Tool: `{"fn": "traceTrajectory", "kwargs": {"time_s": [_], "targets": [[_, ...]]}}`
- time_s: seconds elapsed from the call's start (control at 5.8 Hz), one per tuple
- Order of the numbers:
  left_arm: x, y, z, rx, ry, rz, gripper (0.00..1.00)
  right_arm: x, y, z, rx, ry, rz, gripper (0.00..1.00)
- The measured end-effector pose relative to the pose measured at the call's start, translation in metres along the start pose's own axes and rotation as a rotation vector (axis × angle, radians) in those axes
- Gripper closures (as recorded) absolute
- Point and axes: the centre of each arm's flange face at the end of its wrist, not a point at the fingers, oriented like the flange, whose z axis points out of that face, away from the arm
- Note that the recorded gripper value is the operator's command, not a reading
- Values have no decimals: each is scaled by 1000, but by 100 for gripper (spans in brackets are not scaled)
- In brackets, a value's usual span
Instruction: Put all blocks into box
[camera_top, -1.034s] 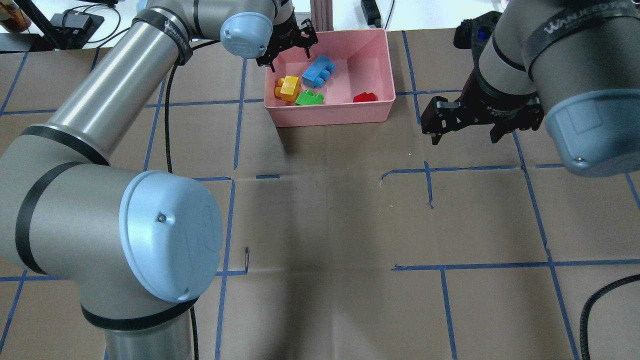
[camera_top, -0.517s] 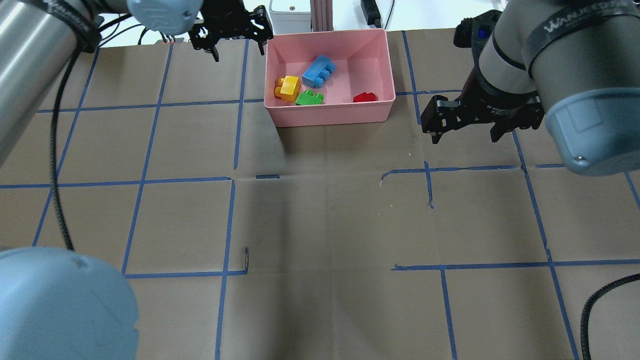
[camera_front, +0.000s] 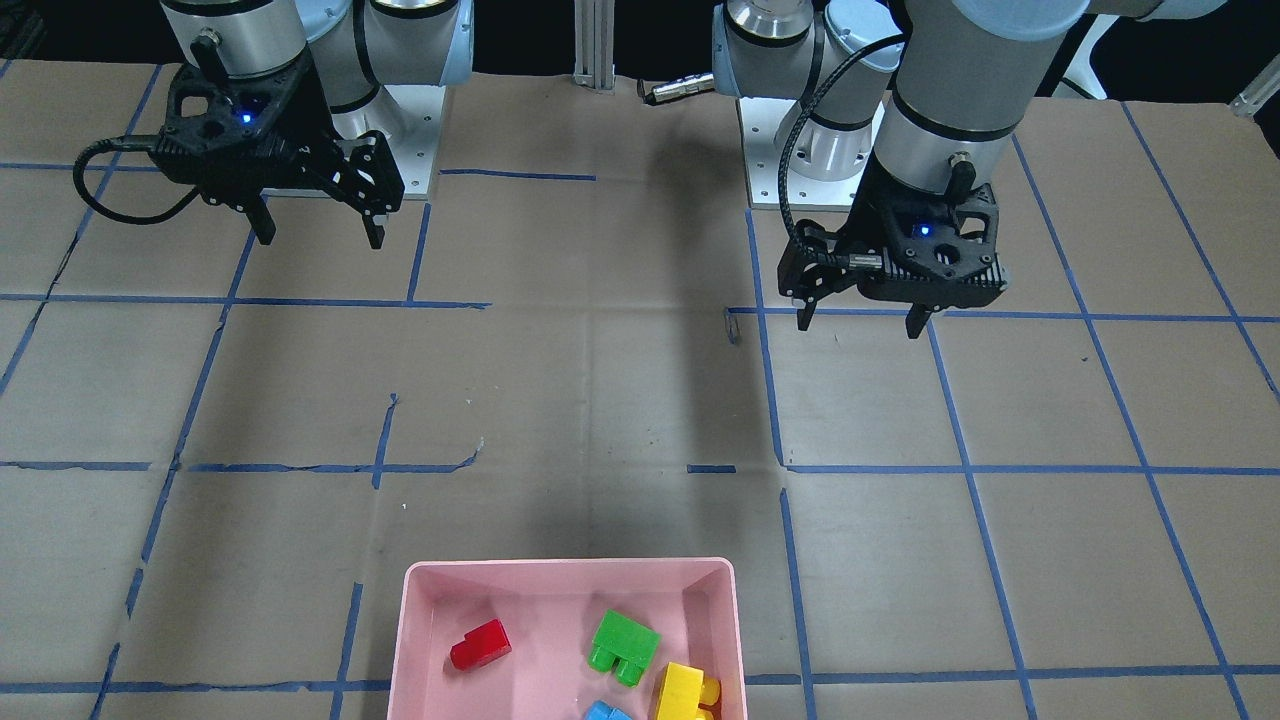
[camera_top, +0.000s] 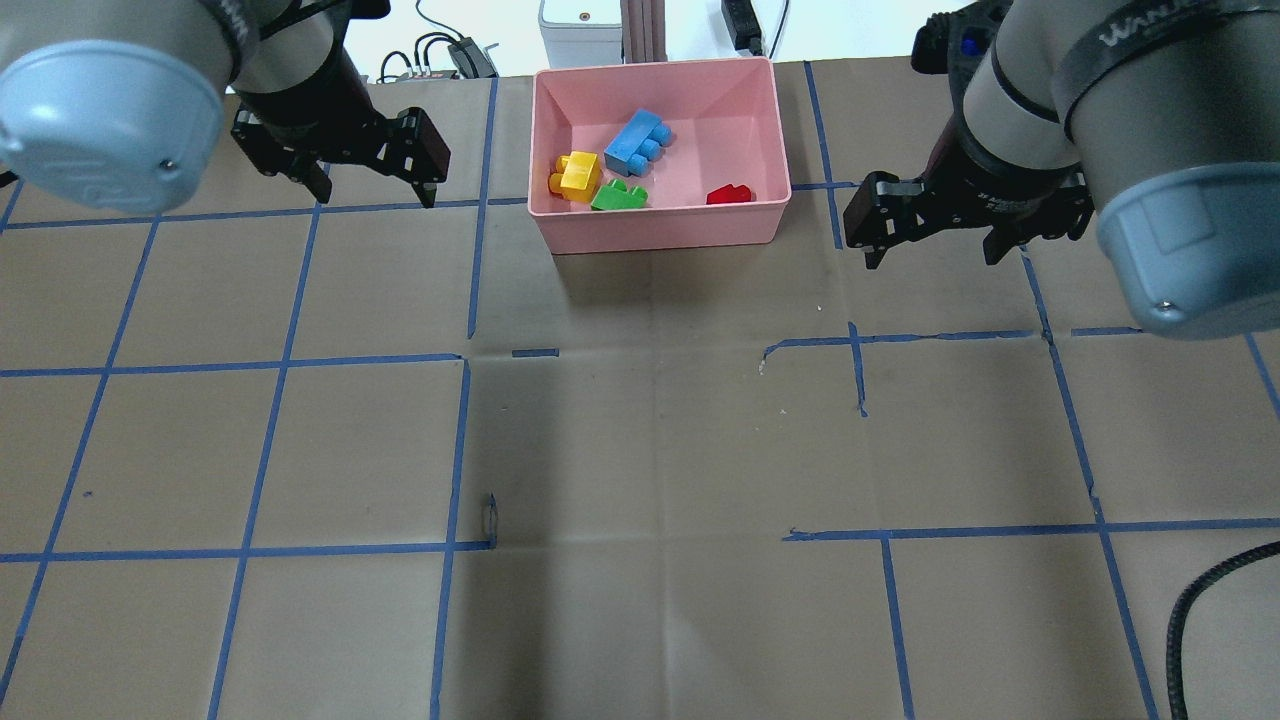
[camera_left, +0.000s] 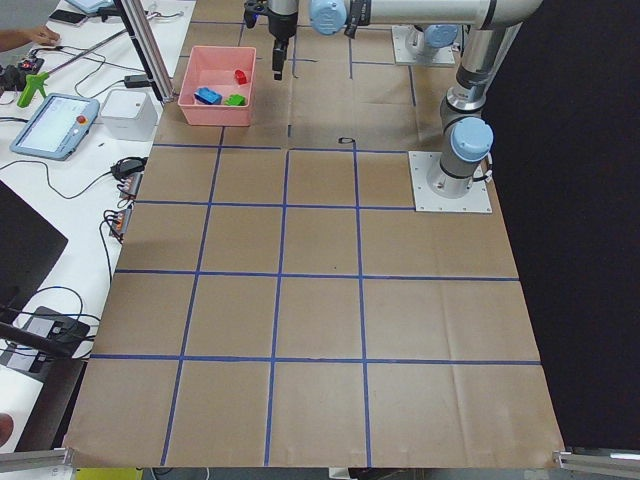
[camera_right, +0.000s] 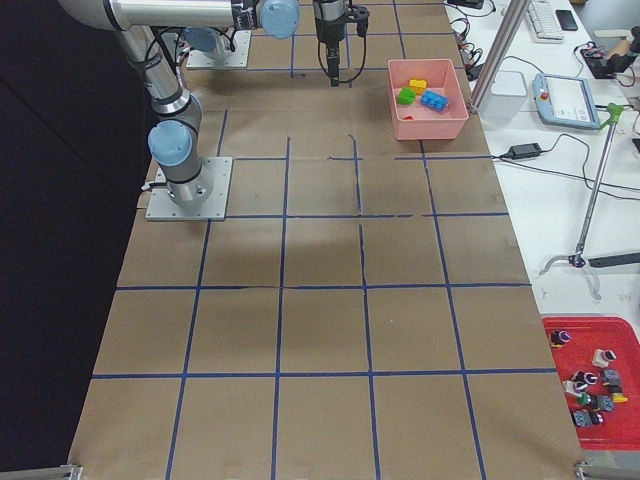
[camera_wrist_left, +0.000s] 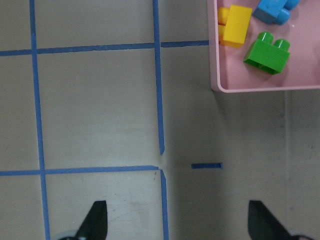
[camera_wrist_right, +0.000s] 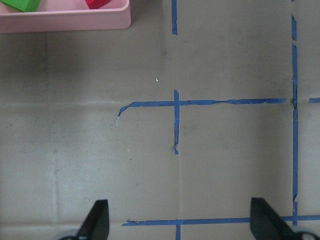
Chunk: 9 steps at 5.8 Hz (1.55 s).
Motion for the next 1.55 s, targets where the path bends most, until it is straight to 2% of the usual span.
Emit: {"fn": "traceTrajectory", "kwargs": {"time_s": [0.34, 0.86, 1.55], "targets": [[-8, 32, -22, 10, 19, 18, 1, 0, -2, -1, 3, -2, 1, 0], [-31, 27, -16, -3, 20, -23, 1, 0, -4, 2, -5, 0, 1, 0], [-22, 26, -12, -14, 22, -25, 1, 1, 0, 12, -37, 11, -3, 0]]}}
